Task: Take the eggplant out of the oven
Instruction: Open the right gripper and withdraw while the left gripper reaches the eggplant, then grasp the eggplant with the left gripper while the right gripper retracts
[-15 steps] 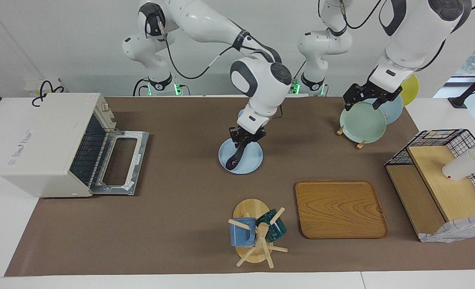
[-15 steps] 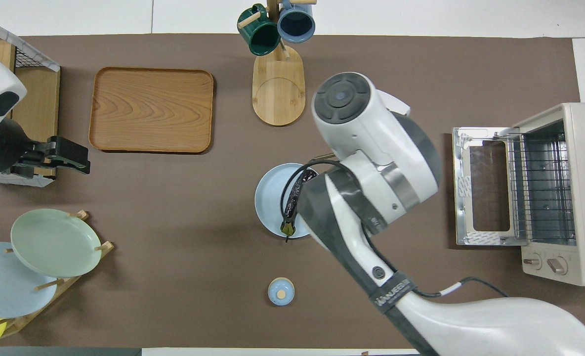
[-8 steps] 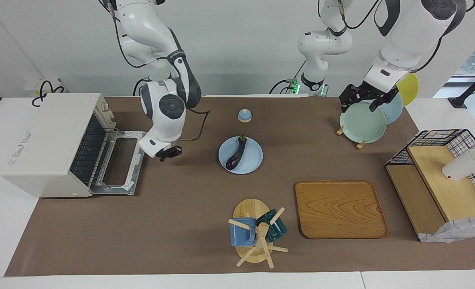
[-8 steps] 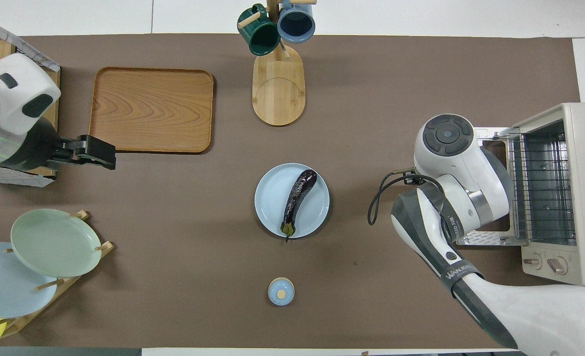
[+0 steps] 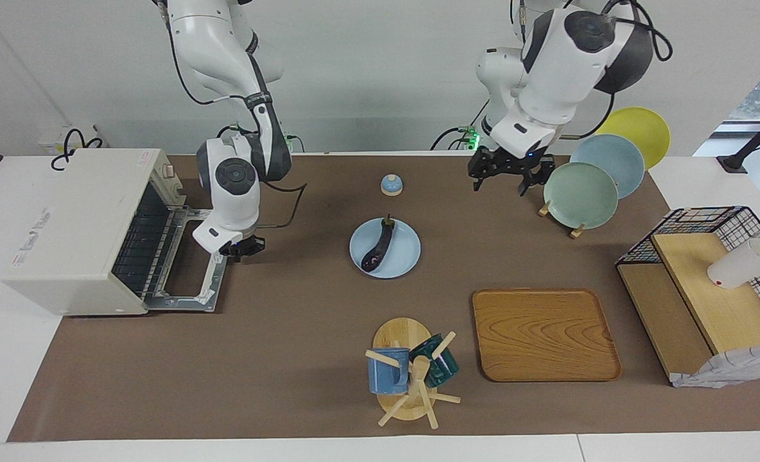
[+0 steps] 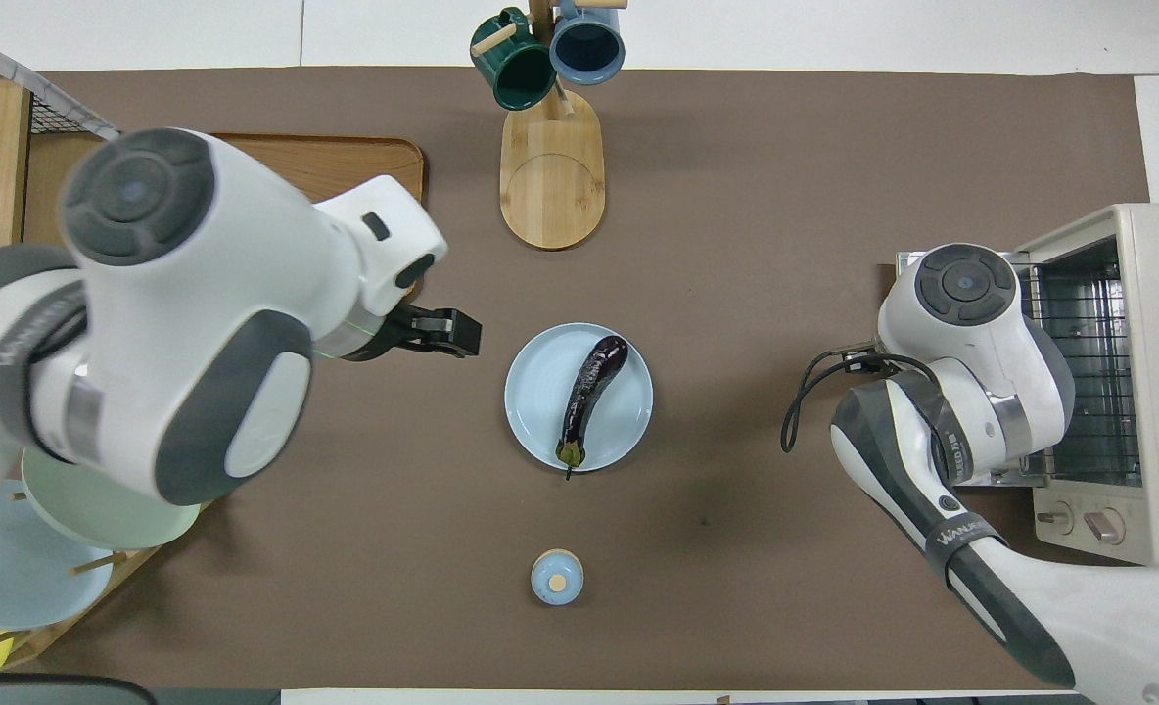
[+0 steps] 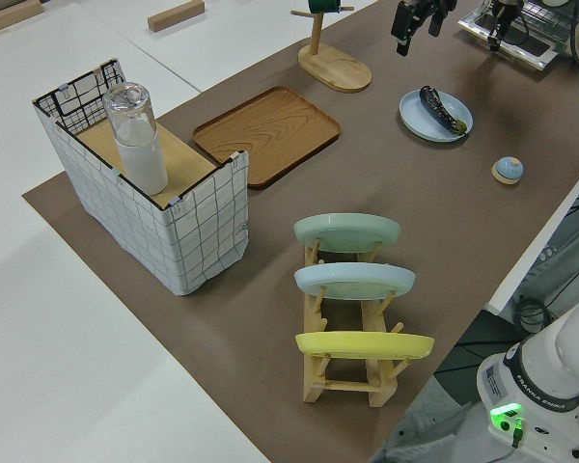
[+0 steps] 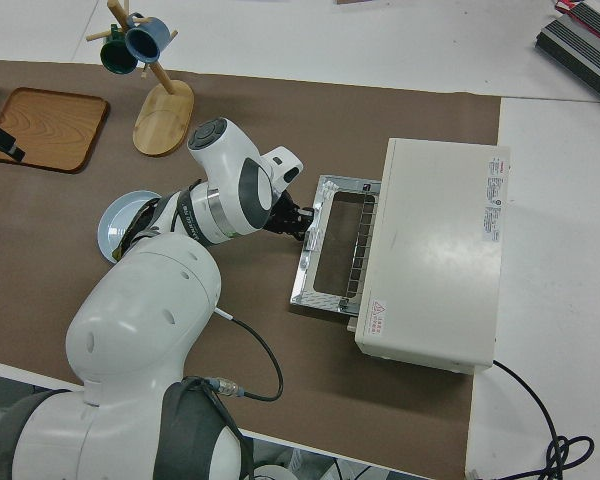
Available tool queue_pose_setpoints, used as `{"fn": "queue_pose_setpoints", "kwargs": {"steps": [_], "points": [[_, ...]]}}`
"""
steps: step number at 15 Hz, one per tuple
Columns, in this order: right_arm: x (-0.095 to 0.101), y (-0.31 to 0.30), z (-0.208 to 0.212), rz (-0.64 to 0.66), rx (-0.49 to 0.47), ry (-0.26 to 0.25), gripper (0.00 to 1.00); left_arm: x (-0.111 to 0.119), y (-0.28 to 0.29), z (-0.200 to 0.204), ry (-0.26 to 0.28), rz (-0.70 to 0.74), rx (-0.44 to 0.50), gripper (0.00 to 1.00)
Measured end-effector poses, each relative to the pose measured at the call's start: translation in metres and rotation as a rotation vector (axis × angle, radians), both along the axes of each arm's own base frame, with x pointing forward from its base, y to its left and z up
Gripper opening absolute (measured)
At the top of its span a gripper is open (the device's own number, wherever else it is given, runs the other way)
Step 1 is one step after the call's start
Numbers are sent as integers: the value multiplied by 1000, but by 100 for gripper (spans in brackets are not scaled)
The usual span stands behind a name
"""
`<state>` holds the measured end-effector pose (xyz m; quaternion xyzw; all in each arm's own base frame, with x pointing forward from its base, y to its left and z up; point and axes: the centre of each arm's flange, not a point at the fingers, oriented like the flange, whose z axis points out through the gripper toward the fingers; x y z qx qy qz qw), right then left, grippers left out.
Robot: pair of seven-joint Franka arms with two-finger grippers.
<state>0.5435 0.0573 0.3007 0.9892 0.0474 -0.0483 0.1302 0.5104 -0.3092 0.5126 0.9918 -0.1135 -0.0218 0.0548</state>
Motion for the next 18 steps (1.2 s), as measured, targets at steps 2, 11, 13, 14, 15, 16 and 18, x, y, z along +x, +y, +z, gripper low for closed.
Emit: {"fn": "queue_pose_setpoints", "kwargs": {"steps": [2, 11, 13, 14, 15, 16, 18], "points": [[0, 0, 0, 2, 0, 1, 1, -8, -45, -35, 4, -46, -7, 100], [11, 1, 44, 200, -32, 96, 1, -28, -132, -172, 12, -120, -24, 100], [23, -19, 84, 236, -45, 92, 1, -28, -133, -179, 12, -120, -24, 100], [24, -30, 102, 245, -44, 98, 1, -27, -133, -180, 8, -118, -26, 100], [24, -41, 116, 250, -46, 93, 1, -27, -133, -181, 7, -117, -27, 100], [23, -54, 128, 250, -47, 88, 1, -26, -133, -182, 8, -116, -27, 100], [21, -77, 145, 257, -52, 84, 1, -27, -132, -184, 10, -116, -25, 100]]}}
